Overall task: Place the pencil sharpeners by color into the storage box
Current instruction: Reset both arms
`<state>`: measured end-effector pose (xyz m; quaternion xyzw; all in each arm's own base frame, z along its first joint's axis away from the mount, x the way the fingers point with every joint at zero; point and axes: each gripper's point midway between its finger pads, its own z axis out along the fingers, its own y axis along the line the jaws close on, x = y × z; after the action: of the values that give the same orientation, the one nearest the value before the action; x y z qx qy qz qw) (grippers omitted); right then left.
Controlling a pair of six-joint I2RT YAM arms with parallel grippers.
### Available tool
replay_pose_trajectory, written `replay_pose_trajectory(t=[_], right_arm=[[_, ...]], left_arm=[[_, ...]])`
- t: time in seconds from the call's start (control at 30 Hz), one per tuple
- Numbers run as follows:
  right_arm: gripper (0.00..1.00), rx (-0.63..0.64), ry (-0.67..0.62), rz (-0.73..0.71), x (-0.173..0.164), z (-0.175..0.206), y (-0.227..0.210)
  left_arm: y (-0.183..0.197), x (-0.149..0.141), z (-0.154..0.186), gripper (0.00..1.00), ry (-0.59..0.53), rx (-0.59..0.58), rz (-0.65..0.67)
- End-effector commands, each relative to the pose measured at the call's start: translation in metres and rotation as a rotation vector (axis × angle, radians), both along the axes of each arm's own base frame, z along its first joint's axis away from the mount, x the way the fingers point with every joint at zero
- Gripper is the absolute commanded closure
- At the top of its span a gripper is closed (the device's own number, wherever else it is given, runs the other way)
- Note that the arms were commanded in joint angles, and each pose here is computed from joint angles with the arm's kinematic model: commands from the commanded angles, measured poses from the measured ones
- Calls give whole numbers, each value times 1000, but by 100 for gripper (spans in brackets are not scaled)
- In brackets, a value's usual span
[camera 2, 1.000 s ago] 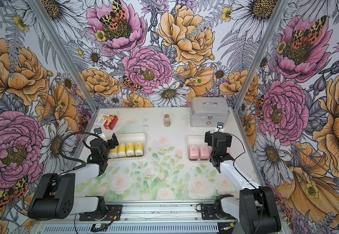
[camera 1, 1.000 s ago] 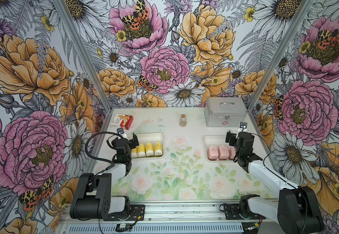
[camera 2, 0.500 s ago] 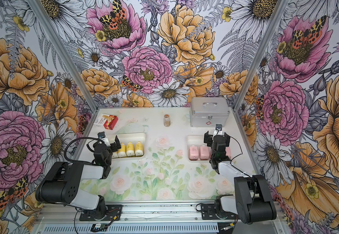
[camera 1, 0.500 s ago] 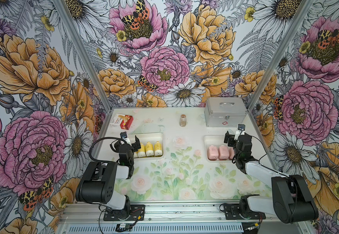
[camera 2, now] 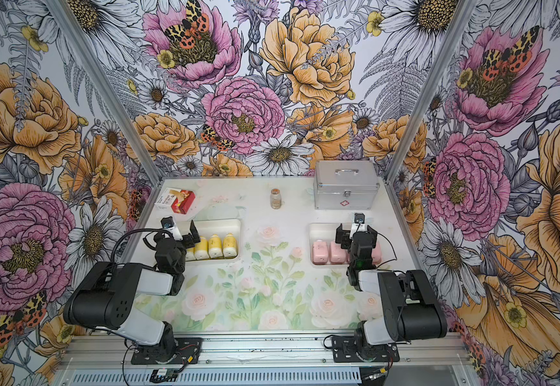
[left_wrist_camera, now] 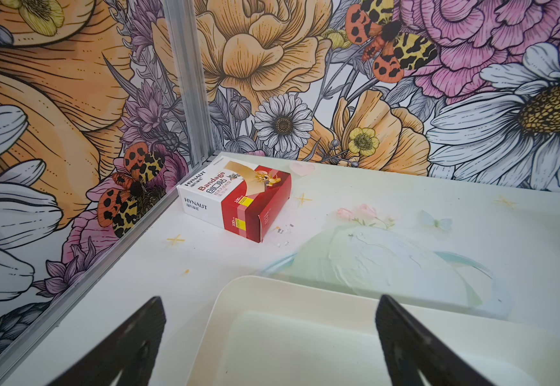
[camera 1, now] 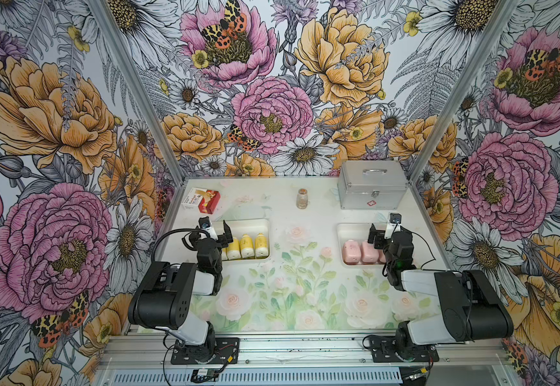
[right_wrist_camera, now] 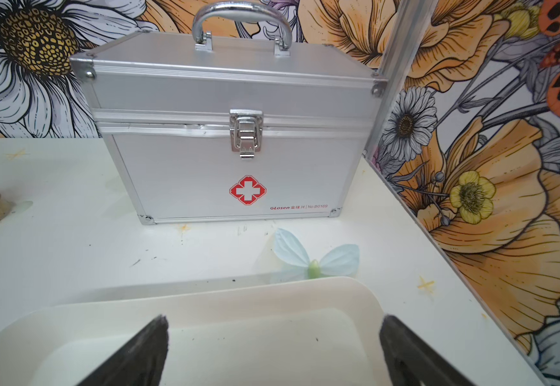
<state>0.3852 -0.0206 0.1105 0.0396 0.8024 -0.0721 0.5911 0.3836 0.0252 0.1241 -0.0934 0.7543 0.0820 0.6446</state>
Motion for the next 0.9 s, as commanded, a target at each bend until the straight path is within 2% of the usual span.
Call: replay_pose_trajectory(t=[0.0, 0.4, 0.87], right_arm=[[0, 2, -40, 21, 11, 6, 2], [0, 38, -11, 54, 17, 1, 1], [0, 39, -11, 55, 17, 1, 1]], left_arm=[[-2, -1, 3, 1, -12, 26, -8], [7, 11, -3, 1, 54, -6, 15], [9, 13, -3, 1, 57, -17, 13]])
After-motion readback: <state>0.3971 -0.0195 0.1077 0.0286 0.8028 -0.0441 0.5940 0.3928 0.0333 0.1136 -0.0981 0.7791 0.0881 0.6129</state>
